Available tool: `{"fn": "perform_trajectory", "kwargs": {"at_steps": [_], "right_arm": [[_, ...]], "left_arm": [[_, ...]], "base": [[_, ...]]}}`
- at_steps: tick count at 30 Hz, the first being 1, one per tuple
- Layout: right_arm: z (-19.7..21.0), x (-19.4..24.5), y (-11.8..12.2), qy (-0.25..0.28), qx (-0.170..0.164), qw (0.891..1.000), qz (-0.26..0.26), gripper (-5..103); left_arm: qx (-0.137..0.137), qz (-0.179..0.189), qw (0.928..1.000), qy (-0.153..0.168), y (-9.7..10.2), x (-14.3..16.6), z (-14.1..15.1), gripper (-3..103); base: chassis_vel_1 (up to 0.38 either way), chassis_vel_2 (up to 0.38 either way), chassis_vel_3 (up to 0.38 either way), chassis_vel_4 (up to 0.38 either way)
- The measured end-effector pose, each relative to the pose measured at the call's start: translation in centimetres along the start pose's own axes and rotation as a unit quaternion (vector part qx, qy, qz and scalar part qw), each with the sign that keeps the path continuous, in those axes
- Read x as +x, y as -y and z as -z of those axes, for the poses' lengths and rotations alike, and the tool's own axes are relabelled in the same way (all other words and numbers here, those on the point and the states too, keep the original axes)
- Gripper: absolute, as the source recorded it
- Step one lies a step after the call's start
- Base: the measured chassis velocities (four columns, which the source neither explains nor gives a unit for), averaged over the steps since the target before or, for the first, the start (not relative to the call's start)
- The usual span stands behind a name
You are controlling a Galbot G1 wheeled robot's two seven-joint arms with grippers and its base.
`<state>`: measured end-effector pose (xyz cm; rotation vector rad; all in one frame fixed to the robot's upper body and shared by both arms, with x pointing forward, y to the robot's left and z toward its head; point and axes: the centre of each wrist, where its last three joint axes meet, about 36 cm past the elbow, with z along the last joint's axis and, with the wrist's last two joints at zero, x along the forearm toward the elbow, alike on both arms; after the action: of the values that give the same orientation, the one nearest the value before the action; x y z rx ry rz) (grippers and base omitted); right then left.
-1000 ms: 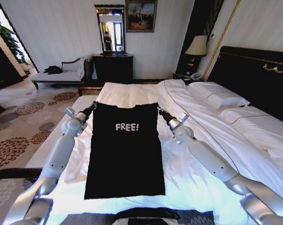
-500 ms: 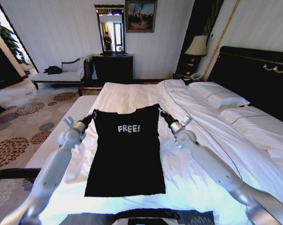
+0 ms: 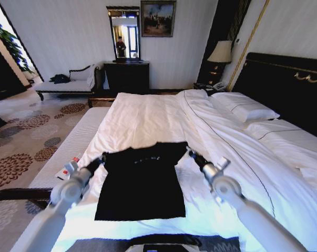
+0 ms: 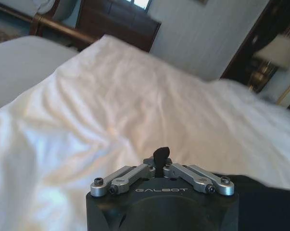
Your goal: Fold the clothes on the bed.
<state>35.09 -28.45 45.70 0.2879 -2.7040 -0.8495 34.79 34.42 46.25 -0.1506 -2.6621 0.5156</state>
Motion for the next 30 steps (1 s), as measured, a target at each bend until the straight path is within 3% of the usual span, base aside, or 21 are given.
{"fn": "perform_trajectory", "kwargs": {"at_steps": [6, 14, 23, 30], "right_arm": [[-3.1, 3.4, 0.1, -0.031, 0.002, 0.999, -0.032, 0], [-5.5, 5.0, 0.4, -0.046, 0.004, 0.997, -0.061, 0], [-8.4, 5.9, 0.8, -0.065, -0.001, 0.994, -0.092, 0], [-9.9, 6.1, 1.0, -0.082, 0.0, 0.99, -0.112, 0]], "left_arm": [[-0.034, 0.026, 0.9989, -0.018, -0.3, 2.0, -0.7, 2], [-0.065, 0.024, 0.9972, -0.029, -0.4, 1.8, 0.8, 2], [-0.083, 0.032, 0.993, -0.077, -0.4, 1.5, -3.5, 2], [-0.099, 0.044, 0.9901, -0.089, -1.1, 1.3, -4.0, 2]], "base": [[0.0, 0.0, 0.0, 0.0], [0.0, 0.0, 0.0, 0.0], [0.0, 0.0, 0.0, 0.0], [0.0, 0.0, 0.0, 0.0]]}}
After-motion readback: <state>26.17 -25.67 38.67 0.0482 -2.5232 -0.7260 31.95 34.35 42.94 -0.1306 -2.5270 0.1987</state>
